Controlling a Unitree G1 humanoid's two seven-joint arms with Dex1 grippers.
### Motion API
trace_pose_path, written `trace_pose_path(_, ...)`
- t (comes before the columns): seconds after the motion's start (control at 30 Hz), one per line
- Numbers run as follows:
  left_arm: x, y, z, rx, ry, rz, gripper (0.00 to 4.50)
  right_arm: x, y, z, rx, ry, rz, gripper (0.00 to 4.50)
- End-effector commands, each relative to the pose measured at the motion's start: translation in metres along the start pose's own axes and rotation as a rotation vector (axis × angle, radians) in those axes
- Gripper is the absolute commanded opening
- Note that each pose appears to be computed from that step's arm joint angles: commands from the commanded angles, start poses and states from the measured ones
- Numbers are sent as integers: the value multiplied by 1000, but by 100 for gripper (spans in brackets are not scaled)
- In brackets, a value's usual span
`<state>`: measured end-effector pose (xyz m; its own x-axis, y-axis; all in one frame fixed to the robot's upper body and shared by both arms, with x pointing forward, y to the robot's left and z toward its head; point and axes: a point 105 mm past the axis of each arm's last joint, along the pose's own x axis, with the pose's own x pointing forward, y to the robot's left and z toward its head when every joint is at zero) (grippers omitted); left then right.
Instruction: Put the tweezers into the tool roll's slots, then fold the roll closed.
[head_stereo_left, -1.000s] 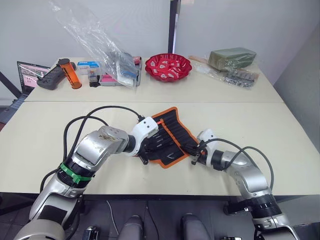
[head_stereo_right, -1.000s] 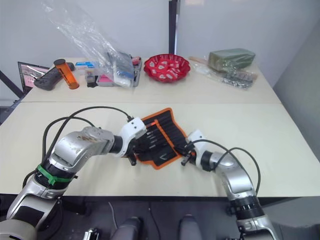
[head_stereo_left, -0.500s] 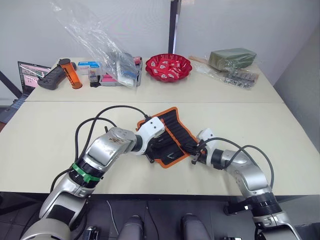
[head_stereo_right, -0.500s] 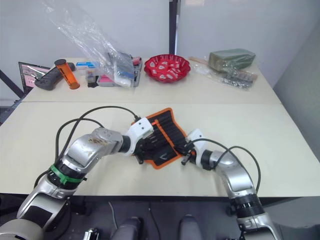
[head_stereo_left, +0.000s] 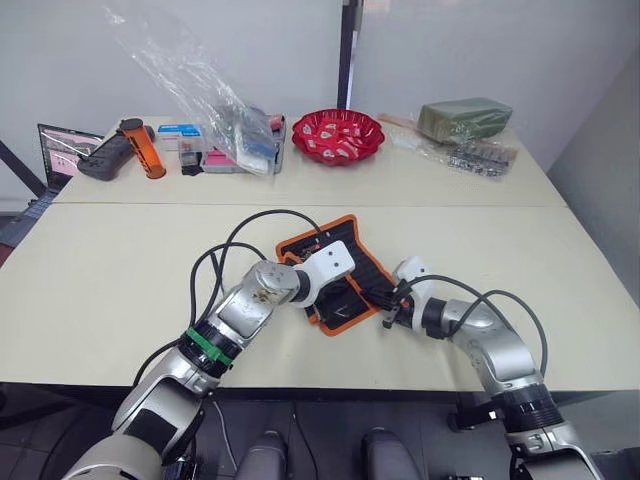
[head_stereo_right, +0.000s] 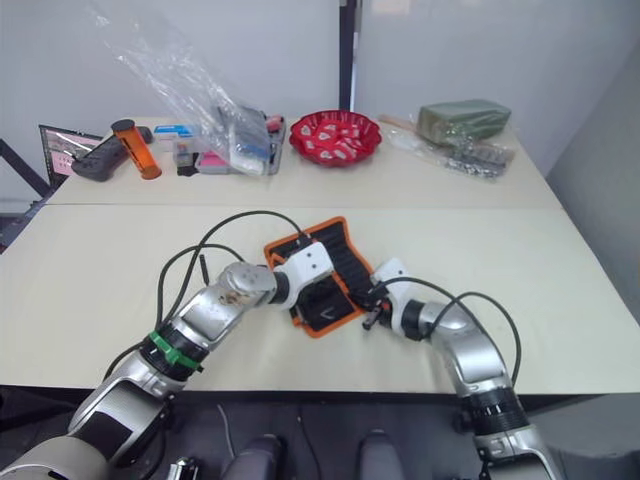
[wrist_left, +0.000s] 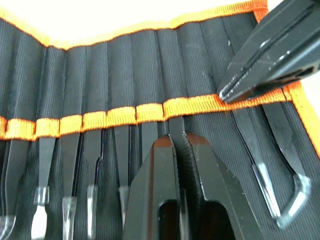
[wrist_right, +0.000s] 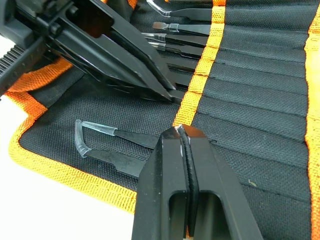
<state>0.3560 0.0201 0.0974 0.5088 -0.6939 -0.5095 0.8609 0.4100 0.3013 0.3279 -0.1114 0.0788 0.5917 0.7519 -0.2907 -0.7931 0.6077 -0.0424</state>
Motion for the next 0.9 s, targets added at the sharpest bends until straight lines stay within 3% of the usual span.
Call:
trace_pose_path(0.03, 2, 14, 6, 21, -5, 65, 3, 0, 8, -30, 47, 105, 15, 0)
trace_pose_path(0.3, 5, 10, 3, -8, 9, 25, 3, -1, 10, -31, 48, 107, 17, 0)
trace_pose_path(0.73, -48, 29, -1, -111, 36, 46, 430, 3, 7, -32, 51, 116, 23, 0)
trace_pose_path(0.9, -77, 39, -10, -161, 53, 97, 446, 6, 9, -33, 50, 123, 42, 0)
